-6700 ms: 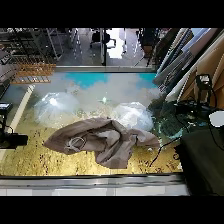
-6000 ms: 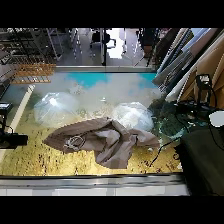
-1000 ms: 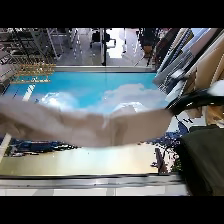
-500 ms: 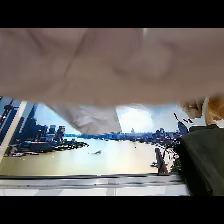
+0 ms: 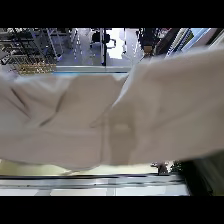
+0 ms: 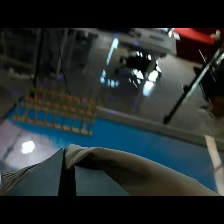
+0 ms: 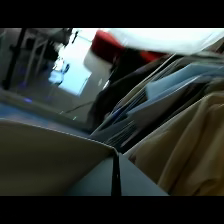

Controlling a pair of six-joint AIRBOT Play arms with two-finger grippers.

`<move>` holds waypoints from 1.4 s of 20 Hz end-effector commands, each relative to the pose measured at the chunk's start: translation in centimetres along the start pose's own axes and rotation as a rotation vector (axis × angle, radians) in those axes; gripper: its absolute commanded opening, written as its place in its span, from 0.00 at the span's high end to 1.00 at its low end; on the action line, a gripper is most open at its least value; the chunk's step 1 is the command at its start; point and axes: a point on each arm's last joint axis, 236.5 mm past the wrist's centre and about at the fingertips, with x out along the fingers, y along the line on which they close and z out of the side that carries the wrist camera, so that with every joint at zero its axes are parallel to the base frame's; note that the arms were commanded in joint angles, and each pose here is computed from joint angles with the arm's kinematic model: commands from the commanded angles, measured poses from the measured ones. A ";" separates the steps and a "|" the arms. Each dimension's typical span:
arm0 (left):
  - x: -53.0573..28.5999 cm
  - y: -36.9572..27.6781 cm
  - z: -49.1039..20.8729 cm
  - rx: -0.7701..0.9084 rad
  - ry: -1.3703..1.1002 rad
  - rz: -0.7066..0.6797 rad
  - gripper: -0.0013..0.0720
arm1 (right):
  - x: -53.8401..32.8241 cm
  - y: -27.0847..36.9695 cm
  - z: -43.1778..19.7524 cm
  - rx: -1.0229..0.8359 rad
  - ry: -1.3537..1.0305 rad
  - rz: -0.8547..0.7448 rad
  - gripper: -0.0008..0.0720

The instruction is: Fold the clothes and pants, and hang the long-sleeved shirts on hangers.

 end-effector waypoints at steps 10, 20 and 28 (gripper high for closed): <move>25.4 10.3 -29.5 -0.543 0.390 -0.061 0.97 | 34.0 13.0 -26.7 0.453 0.368 0.176 0.98; 20.6 14.8 -38.4 -0.467 0.847 0.112 0.21 | 31.3 20.9 -37.0 0.726 0.976 0.554 0.35; 9.8 17.1 -44.7 -0.556 1.058 0.318 0.21 | 13.8 34.9 -36.7 1.105 1.275 0.973 0.47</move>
